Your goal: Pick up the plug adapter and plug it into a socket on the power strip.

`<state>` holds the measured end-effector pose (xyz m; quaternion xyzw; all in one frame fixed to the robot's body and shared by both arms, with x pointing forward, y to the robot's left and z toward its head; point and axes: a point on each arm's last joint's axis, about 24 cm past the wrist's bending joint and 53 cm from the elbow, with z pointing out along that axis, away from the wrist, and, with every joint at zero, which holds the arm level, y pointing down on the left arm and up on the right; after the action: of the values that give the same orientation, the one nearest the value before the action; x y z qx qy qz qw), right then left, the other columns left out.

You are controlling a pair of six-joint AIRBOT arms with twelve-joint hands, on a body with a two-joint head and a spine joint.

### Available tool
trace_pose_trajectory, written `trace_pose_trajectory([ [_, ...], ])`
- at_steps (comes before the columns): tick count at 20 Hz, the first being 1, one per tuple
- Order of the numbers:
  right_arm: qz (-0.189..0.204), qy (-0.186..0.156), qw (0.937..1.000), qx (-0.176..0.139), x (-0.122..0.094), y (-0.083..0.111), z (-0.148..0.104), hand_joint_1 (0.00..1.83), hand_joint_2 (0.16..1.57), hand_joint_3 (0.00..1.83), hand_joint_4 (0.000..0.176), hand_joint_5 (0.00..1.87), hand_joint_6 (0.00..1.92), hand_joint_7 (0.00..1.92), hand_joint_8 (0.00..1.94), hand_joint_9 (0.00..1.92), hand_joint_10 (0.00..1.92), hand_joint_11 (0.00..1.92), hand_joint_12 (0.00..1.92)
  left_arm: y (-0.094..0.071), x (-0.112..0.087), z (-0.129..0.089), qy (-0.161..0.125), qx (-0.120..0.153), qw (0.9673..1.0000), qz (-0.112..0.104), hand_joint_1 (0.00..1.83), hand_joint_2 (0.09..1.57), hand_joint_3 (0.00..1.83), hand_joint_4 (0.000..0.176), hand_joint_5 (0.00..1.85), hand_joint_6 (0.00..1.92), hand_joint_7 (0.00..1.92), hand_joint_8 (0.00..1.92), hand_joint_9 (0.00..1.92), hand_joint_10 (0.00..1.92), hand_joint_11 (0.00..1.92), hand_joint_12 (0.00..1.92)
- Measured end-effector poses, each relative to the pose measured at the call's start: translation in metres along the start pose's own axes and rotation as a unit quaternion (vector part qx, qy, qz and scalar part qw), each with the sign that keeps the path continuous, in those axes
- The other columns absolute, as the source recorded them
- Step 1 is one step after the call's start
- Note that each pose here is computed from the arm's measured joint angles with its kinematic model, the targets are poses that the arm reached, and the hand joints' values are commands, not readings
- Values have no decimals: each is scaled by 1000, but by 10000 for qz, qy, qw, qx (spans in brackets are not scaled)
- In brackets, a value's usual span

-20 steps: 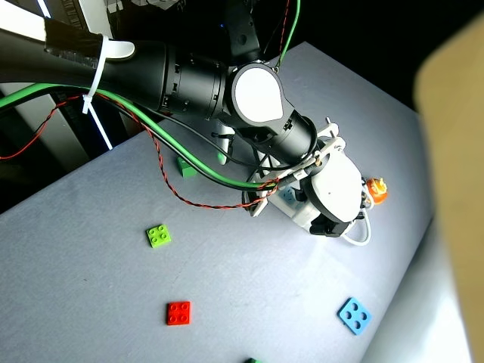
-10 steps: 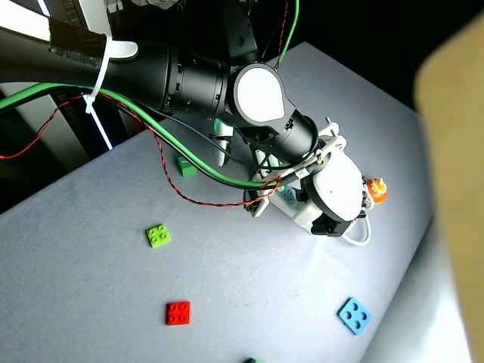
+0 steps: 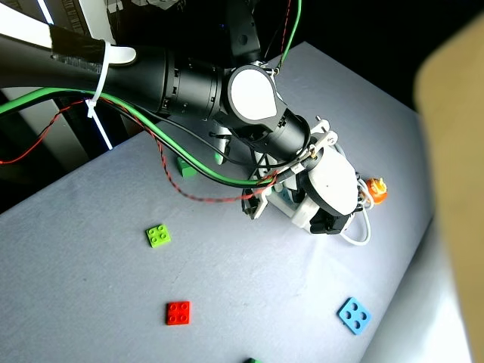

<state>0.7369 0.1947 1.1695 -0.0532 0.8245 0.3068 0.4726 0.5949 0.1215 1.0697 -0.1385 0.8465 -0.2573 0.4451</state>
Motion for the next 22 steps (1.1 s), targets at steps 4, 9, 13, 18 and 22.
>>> trace_pose_trajectory([
  [4, 52, 4, 10000, -11, -1, -2, -1, 1382, 1087, 0, 0, 942, 987, 1044, 854, 1004, 1057, 829, 1125, 3, 1, -2, 68, 4, 10000, 34, 0, 1296, 0, 0, 83, 11, 84, 12, 60, 9, 29, 15],
  [9, 226, -11, 9997, 22, -4, -7, -1, 1382, 1088, 1, 0, 943, 969, 1030, 878, 1010, 1066, 837, 1134, 5, 2, -4, 123, 13, 9999, 63, 0, 1300, 1, 0, 79, 2, 74, 1, 48, 0, 16, 12],
  [13, 281, -16, 9996, 43, -5, -10, -2, 1383, 1085, 0, 0, 946, 969, 1047, 848, 1012, 1060, 835, 1136, 5, 2, -4, 130, 17, 9999, 63, 0, 1303, 2, 0, 89, 4, 76, 1, 49, 0, 15, 14],
  [18, 399, -23, 9992, 62, -7, -13, -2, 1375, 1107, 0, 0, 872, 1095, 1026, 863, 960, 1121, 769, 1177, 4, 2, -4, 135, 25, 9999, 61, 0, 1298, 0, 0, 66, 4, 56, 3, 39, 4, 12, 15],
  [22, 438, -22, 9990, 64, -8, -15, -3, 1153, 1076, 0, 0, 812, 562, 971, 261, 975, 257, 597, 1136, 4, 2, -4, 137, 25, 9999, 59, 0, 1304, 2, 0, 79, 6, 74, 7, 47, 5, 8, 16],
])
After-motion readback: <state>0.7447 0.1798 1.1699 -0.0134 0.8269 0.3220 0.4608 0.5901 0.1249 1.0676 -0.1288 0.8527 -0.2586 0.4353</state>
